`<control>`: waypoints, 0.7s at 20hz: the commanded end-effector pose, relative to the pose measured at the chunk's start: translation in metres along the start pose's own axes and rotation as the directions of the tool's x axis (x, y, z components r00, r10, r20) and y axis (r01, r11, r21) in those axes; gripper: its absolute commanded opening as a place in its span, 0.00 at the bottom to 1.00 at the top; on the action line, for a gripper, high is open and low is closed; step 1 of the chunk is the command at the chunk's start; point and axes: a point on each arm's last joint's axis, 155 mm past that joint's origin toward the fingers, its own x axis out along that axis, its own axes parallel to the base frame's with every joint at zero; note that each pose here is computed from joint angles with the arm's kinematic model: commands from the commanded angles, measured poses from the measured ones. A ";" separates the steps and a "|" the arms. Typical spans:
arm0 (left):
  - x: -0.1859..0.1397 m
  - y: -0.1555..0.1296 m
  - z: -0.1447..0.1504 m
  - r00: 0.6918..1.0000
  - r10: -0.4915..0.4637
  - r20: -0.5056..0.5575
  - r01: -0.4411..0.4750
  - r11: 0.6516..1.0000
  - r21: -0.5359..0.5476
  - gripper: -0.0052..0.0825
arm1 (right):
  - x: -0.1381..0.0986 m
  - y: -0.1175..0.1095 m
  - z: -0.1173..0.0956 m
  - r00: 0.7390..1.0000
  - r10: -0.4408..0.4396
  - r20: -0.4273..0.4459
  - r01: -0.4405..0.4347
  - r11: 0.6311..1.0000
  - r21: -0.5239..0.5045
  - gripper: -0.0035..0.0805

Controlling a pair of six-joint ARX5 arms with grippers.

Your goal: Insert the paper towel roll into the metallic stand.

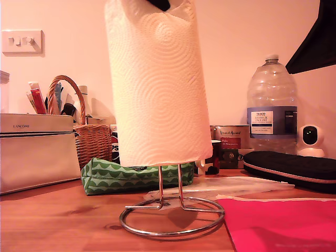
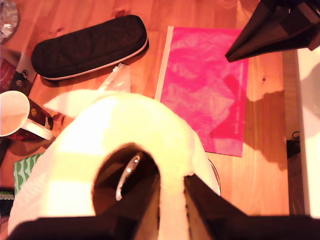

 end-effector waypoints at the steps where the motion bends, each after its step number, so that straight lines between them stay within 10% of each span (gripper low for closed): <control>1: -0.002 -0.002 0.001 1.000 -0.002 0.004 0.002 1.000 0.005 0.23 | 0.001 0.001 -0.002 1.000 0.001 0.001 -0.001 1.000 0.007 0.03; 14: -0.007 -0.004 0.003 1.000 -0.005 0.008 0.005 1.000 0.009 0.33 | 0.001 0.001 -0.002 1.000 0.001 0.001 -0.001 1.000 0.007 0.03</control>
